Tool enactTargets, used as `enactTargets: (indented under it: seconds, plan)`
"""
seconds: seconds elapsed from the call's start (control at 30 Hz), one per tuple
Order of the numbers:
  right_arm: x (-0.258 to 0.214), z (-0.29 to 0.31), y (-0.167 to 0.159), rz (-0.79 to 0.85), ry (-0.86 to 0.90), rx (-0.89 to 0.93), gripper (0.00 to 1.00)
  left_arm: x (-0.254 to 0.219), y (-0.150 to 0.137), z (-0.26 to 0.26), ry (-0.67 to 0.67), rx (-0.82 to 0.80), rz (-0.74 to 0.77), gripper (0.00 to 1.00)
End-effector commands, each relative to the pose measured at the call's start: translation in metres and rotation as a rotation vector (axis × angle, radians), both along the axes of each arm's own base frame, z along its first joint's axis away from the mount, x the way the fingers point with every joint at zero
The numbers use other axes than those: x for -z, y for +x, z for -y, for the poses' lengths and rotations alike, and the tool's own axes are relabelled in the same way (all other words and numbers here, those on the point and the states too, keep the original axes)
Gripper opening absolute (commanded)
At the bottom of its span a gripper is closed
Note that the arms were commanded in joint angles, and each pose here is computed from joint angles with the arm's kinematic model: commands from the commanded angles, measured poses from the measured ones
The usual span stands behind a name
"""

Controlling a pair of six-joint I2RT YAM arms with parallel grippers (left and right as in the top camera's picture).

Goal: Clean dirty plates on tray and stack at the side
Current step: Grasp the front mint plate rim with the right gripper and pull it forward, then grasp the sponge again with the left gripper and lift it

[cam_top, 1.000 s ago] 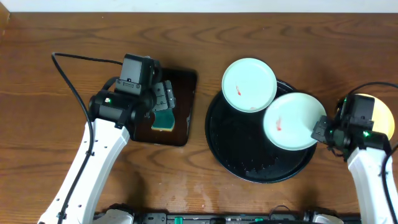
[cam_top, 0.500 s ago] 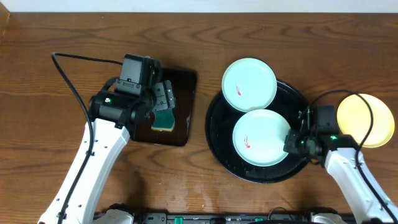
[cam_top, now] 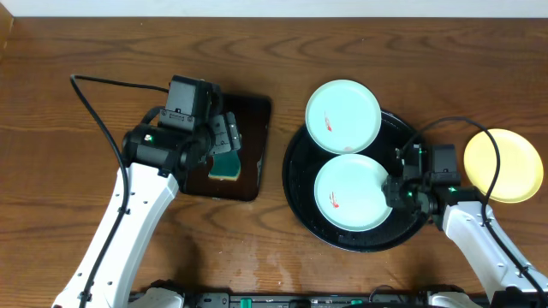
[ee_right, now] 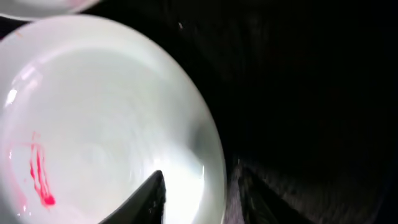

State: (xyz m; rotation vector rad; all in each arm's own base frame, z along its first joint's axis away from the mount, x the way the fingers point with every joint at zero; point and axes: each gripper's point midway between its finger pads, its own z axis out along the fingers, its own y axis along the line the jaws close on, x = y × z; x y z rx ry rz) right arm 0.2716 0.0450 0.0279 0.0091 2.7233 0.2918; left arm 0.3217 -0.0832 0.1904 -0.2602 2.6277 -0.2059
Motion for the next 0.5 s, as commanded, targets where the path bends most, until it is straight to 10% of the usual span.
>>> enactTargets:
  seconds: [0.0, 0.33, 0.47]
  plan:
    - [-0.003, -0.001, 0.005, 0.027, -0.008, -0.024, 0.31, 0.019, -0.005, -0.002, 0.016, -0.006, -0.061, 0.85]
    - [-0.004, -0.007, 0.003, 0.022, 0.022, -0.042, 0.40, 0.127, 0.011, 0.001, 0.074, -0.016, -0.239, 0.73]
    - [-0.003, -0.007, 0.000, 0.009, 0.024, -0.038, 0.40, 0.163, 0.012, 0.002, 0.090, -0.015, -0.311, 0.52]
